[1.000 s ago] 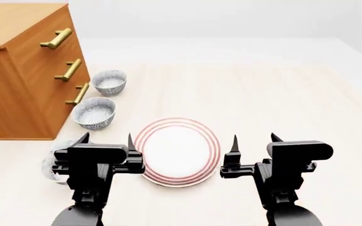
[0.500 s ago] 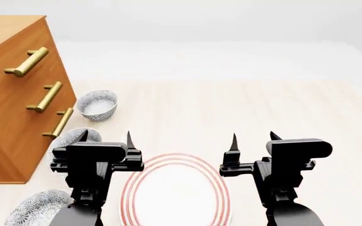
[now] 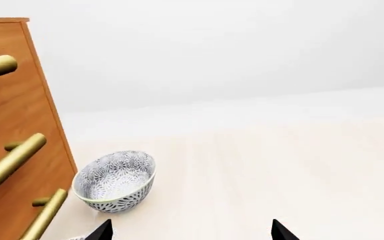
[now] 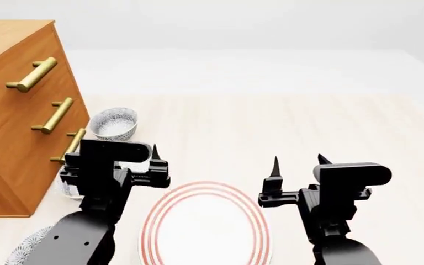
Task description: Put the bowl in the middle on the plate.
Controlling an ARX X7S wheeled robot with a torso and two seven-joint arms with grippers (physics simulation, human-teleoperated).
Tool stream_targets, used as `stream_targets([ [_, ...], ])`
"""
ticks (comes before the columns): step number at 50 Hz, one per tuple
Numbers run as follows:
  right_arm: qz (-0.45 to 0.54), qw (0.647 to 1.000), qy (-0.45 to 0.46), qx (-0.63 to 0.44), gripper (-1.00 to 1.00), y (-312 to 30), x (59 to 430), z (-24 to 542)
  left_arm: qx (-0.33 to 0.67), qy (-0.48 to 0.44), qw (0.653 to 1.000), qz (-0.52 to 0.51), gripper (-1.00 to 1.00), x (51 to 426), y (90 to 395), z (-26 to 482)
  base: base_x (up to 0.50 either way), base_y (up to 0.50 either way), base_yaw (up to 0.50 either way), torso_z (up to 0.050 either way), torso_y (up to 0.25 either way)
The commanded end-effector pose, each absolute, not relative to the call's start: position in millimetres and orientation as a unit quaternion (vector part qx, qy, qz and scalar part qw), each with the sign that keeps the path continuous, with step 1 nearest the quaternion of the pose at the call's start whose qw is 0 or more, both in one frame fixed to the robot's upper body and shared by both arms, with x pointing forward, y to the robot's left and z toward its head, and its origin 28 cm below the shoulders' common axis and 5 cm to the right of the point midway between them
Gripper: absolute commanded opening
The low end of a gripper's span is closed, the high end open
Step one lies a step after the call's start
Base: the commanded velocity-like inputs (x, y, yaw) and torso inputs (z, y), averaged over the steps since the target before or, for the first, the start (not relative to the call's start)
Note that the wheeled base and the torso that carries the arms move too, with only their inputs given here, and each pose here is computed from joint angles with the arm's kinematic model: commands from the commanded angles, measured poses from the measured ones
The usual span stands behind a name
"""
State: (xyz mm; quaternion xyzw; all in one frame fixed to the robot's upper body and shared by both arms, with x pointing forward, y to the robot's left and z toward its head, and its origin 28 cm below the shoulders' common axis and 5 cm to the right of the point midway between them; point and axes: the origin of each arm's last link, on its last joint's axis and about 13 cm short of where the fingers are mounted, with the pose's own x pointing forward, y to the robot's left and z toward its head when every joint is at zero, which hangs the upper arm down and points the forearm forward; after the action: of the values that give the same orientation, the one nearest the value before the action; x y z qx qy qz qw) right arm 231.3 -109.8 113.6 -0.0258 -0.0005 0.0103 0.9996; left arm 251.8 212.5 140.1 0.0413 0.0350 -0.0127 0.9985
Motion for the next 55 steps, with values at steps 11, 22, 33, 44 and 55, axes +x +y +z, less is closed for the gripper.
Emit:
stream_targets([
  [11,0.018,1.0,-0.002,-0.024,1.0,-109,231,117,0.108,0.178,0.978,-0.007,1.0,301,217,223,0.0,0.0,0.0,0.0,0.0],
  [22,0.018,1.0,-0.001,-0.026,1.0,-110,233,117,0.122,0.221,0.968,0.001,1.0,321,218,223,0.0,0.0,0.0,0.0,0.0],
  [33,0.021,0.999,0.001,-0.026,1.0,-109,233,118,0.125,0.265,0.956,0.005,1.0,325,222,222,0.0,0.0,0.0,0.0,0.0],
  [44,0.021,1.0,0.009,-0.021,1.0,-110,236,114,0.151,0.315,0.936,0.032,1.0,332,228,217,0.0,0.0,0.0,0.0,0.0],
  [55,0.027,0.999,0.012,-0.012,1.0,-110,237,108,0.164,0.359,0.918,0.03,1.0,339,226,209,0.0,0.0,0.0,0.0,0.0],
])
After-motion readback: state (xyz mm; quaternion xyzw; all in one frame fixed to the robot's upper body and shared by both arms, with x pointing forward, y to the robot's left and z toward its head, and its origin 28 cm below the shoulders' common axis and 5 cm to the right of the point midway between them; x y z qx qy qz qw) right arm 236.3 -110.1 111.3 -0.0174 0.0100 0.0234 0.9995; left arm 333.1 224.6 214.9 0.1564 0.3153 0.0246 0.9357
